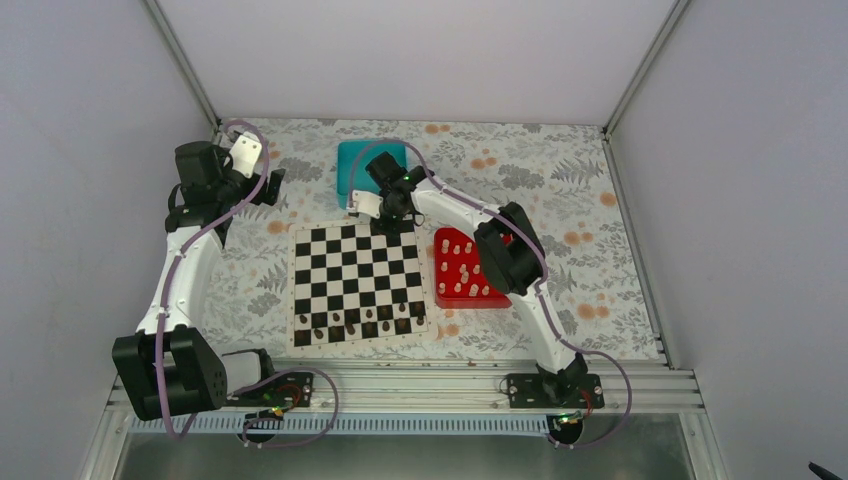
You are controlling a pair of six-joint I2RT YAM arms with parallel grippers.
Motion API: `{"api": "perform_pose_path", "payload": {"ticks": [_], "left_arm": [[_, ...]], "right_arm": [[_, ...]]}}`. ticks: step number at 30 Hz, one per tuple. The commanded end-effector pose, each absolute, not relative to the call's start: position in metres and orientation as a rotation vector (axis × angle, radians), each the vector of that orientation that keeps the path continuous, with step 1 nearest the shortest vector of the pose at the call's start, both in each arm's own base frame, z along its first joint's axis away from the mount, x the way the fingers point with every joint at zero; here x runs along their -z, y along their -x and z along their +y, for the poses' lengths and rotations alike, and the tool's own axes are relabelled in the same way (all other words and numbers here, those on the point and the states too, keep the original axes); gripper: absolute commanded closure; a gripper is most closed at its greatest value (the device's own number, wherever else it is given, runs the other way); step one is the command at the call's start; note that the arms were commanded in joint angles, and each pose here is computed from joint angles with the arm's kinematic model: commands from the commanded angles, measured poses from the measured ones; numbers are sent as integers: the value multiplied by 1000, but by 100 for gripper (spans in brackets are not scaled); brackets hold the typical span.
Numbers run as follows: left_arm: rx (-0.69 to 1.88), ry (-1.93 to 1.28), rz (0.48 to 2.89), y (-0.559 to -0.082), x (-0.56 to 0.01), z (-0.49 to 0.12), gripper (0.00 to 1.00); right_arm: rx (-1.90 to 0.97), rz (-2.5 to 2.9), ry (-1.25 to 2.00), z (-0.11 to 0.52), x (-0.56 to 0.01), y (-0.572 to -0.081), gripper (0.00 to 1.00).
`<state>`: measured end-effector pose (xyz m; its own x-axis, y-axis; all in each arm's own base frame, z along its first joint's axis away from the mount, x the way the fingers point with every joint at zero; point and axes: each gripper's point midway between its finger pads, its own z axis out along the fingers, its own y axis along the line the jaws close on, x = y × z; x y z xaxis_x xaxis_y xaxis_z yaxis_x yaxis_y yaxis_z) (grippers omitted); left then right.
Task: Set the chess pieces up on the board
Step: Place the chess piece on the chessboard.
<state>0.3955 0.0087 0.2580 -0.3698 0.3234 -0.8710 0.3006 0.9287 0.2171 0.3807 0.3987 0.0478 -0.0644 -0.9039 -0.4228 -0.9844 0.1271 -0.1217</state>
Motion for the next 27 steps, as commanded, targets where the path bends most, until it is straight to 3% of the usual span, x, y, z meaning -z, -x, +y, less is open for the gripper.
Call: {"api": "perform_pose_path", "payload": {"ticks": [1, 27], "left_arm": [[-18, -463, 1973, -395, -257, 9, 0], [-15, -467, 1984, -396, -252, 9, 0]], "right_arm": [[-323, 1962, 1784, 408, -72, -385, 91], [-350, 1973, 1801, 414, -54, -390, 91]]}}
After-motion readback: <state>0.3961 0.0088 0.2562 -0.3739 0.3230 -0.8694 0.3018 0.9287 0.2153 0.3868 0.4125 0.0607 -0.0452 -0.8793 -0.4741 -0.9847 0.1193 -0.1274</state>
